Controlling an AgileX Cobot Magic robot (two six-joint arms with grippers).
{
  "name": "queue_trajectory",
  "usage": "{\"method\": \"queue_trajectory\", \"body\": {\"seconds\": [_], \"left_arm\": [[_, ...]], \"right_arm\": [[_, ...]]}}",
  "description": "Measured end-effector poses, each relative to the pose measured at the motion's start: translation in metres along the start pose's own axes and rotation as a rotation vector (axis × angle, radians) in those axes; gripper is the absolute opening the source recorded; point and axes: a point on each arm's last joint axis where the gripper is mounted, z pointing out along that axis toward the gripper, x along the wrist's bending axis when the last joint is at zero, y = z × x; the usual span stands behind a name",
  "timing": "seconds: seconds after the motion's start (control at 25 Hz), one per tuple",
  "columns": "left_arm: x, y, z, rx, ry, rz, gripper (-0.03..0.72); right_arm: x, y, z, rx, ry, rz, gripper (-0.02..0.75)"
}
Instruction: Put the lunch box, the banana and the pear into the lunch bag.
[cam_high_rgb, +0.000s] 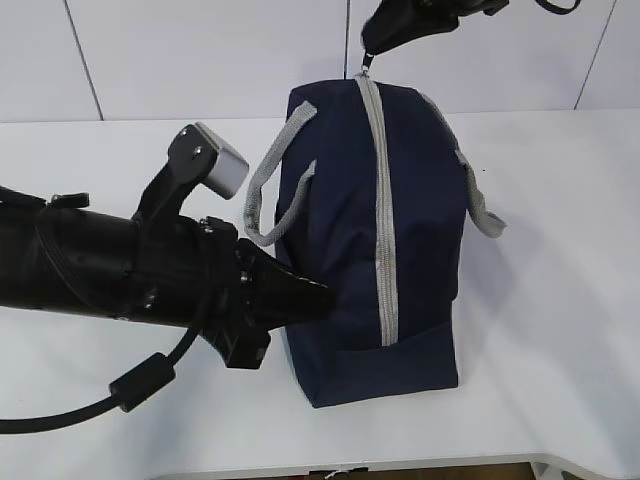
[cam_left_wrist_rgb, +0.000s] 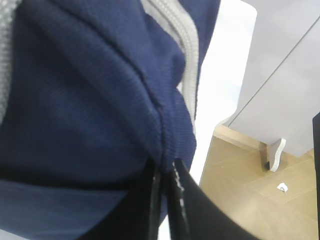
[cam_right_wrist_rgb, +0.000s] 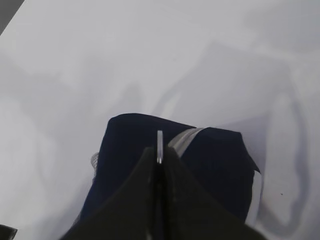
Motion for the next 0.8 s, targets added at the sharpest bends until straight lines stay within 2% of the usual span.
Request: {"method": "queue_trajectory", "body": {"seconds": [0.8], "left_arm": [[0.0,0.0,0.0,0.001,0.001,0.001,-0.015]], "right_arm": [[-0.034,0.017,0.046,0.006,-0.009,0.056,0.018]]}}
